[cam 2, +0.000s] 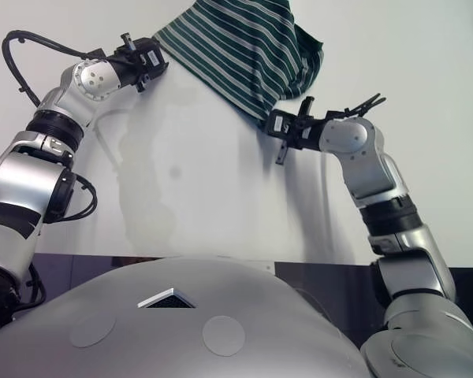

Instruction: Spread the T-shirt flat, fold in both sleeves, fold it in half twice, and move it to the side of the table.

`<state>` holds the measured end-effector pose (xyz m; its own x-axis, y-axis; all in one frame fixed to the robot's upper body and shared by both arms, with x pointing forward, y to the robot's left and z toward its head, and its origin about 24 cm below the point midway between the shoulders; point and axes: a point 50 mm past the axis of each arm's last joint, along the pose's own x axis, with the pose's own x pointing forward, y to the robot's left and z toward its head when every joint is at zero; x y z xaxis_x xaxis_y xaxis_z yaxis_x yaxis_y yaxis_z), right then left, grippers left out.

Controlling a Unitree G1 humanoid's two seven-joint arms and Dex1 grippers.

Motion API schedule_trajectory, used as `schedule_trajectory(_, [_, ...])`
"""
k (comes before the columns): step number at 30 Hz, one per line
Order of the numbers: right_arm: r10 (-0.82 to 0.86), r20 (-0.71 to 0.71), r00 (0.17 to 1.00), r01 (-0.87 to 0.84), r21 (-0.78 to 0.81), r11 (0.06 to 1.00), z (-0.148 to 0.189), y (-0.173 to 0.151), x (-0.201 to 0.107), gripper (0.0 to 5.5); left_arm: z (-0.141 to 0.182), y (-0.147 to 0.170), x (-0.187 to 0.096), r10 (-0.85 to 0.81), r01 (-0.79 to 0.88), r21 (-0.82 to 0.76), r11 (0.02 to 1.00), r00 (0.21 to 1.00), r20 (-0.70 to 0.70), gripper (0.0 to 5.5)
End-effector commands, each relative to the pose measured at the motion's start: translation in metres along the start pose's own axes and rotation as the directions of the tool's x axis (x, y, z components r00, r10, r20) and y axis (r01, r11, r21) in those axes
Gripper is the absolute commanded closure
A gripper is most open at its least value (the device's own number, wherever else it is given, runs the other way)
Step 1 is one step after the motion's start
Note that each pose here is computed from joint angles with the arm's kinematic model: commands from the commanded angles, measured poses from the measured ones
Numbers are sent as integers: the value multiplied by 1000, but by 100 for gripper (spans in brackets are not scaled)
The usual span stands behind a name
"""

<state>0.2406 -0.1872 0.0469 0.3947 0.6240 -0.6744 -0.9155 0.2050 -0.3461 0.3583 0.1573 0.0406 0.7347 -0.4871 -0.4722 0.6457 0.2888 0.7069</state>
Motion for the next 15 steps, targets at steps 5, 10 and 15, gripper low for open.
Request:
schedule_trajectory(5, [76, -131, 988, -54, 162, 985, -23, 14, -41, 548, -20, -14, -27, -257, 260, 162, 952, 966, -42, 333])
schedule_trajectory(10, [72, -108, 992, -52, 178, 983, -17, 16, -33, 548, -8, -24, -22, -308, 306, 195, 932, 951, -17, 333])
schedule_trajectory(15, [69, -108, 992, -49, 176, 983, -17, 16, -28, 550, -4, -37, -19, -368, 358, 259, 897, 930, -11, 397])
